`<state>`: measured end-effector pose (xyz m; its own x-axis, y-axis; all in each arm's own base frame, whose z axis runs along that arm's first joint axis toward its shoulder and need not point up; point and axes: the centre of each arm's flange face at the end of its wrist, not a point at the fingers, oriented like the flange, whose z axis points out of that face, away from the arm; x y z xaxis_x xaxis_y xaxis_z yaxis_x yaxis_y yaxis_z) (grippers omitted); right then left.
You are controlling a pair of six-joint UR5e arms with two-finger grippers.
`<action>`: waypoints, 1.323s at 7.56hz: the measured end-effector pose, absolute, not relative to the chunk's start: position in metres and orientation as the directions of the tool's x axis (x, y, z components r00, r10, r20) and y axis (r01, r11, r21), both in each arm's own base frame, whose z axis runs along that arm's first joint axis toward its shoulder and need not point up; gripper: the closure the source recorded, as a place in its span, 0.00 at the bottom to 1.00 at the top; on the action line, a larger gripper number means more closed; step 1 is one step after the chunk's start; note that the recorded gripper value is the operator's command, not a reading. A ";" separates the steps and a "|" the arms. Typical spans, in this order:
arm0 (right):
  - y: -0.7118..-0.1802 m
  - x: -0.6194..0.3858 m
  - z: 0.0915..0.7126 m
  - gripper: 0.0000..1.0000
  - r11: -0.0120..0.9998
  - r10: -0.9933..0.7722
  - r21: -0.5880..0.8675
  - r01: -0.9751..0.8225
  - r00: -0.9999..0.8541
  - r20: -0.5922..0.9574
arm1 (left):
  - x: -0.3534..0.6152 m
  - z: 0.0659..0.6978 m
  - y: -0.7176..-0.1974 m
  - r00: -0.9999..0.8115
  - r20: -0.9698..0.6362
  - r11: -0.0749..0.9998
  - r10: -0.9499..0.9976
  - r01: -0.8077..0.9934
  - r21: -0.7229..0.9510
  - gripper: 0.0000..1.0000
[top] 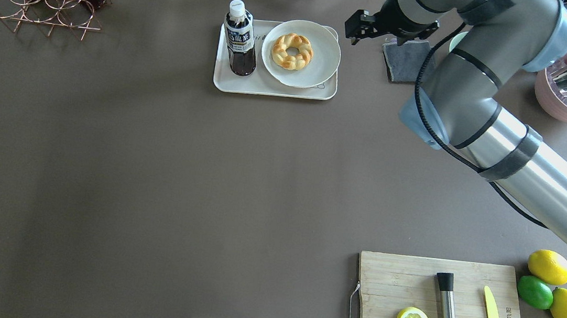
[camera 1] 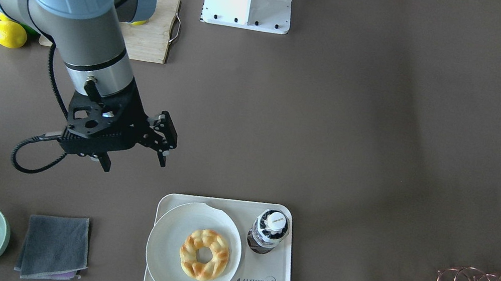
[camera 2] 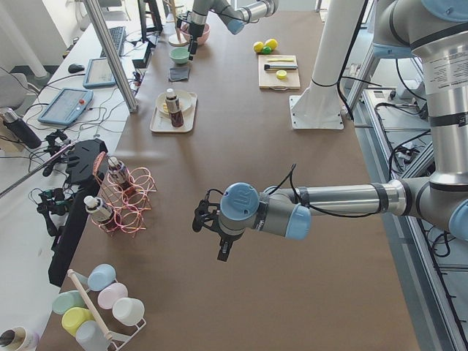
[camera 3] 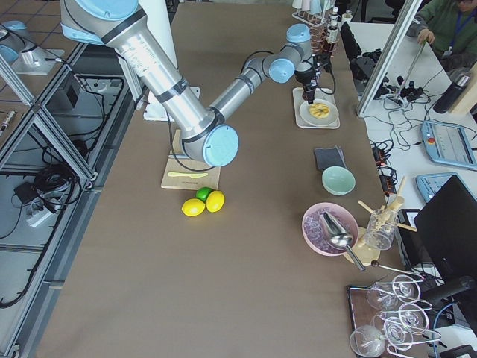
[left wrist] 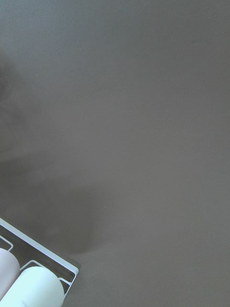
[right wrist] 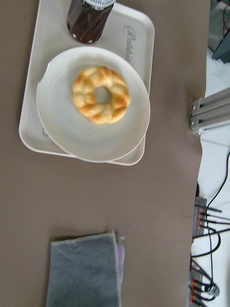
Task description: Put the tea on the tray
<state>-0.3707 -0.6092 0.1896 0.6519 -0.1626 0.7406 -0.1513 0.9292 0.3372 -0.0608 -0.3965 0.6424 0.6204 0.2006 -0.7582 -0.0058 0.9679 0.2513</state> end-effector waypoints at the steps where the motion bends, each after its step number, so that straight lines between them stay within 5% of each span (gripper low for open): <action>1: -0.600 -0.334 0.225 0.00 0.954 -0.091 0.261 -0.150 0.682 0.726 | -0.063 0.640 -0.396 0.610 -0.769 0.970 0.191 0.002 0.242 0.01; 6: -0.488 -0.070 0.521 0.00 0.973 -0.224 0.185 0.142 0.783 0.580 | -0.071 0.650 -0.395 0.678 -0.715 0.972 0.171 0.000 0.234 0.01; 10: -0.425 0.062 0.630 0.00 0.972 -0.236 0.150 0.183 0.800 0.551 | -0.073 0.679 -0.385 0.694 -0.709 0.985 0.123 0.002 0.173 0.01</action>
<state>0.0618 -0.4247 0.6302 0.8003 -0.2361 0.5511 0.1831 0.9715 0.1502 -0.0726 -0.3852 0.6789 0.6938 0.1233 -0.7095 0.0016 0.9849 0.1728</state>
